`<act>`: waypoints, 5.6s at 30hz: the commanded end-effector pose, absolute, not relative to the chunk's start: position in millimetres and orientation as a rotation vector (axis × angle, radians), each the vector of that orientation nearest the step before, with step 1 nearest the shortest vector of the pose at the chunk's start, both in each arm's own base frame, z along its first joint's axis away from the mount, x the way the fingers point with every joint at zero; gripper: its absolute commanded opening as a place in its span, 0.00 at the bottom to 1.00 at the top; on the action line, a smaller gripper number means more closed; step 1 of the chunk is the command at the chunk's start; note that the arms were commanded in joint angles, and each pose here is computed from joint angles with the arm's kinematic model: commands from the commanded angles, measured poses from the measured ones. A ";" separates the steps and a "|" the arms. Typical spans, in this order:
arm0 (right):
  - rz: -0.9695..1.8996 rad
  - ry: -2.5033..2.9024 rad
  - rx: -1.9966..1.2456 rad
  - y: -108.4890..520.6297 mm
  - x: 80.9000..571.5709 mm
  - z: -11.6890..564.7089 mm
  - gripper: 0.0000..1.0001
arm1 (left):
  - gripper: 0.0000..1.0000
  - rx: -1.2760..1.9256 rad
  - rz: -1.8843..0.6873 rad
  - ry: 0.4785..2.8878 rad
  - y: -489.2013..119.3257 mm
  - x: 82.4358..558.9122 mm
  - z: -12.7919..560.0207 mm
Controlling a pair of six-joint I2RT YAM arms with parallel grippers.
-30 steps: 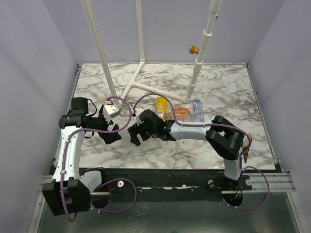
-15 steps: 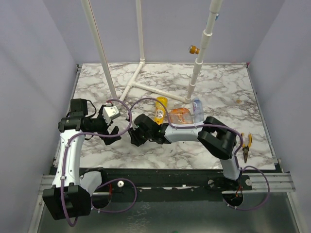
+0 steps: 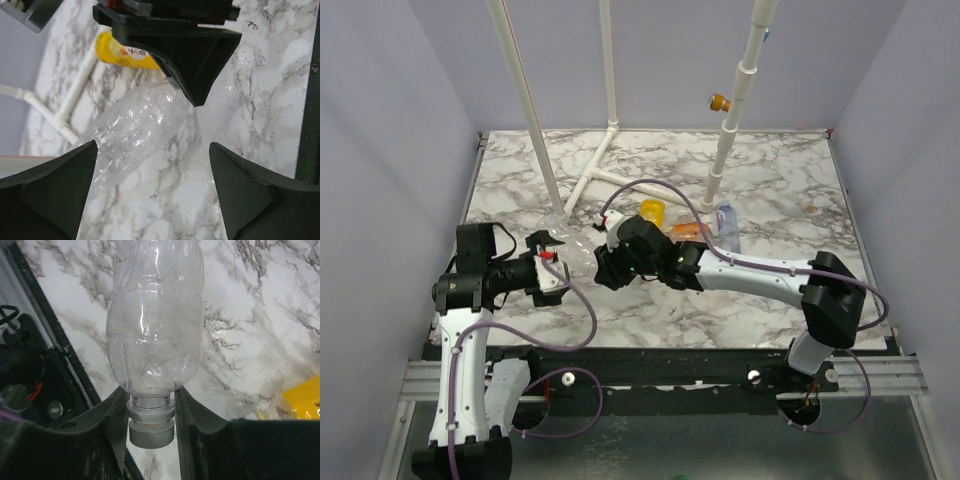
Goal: Unscrew the bottle caps
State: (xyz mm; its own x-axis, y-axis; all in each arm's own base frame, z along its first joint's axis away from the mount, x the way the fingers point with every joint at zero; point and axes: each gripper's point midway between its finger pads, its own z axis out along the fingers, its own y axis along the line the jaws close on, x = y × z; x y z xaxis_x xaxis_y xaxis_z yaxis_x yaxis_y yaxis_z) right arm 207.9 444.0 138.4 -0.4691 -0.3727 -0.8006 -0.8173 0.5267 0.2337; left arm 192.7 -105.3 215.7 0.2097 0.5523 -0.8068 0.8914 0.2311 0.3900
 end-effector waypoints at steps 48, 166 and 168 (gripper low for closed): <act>0.893 2.228 -1.058 427.9 163.2 208.0 0.20 | 0.99 1.814 -0.029 0.826 -125.0 209.2 222.3; 1.466 1.146 -1.033 439.8 169.5 464.8 0.01 | 0.26 0.774 -1.188 1.393 -195.1 198.9 368.6; 1.502 1.104 -1.082 439.2 159.8 465.2 0.01 | 0.26 0.780 -1.207 1.387 -196.3 194.9 373.3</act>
State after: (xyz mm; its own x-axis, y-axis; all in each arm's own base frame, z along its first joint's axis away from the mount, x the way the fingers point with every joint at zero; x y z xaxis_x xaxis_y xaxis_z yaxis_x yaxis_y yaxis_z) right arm 230.8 434.6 463.7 -0.1730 0.2364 -0.9561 -0.9554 0.1957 0.2212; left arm 214.7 -188.6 354.7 -0.1428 -0.1411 -0.9796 0.9119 0.3661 -0.1856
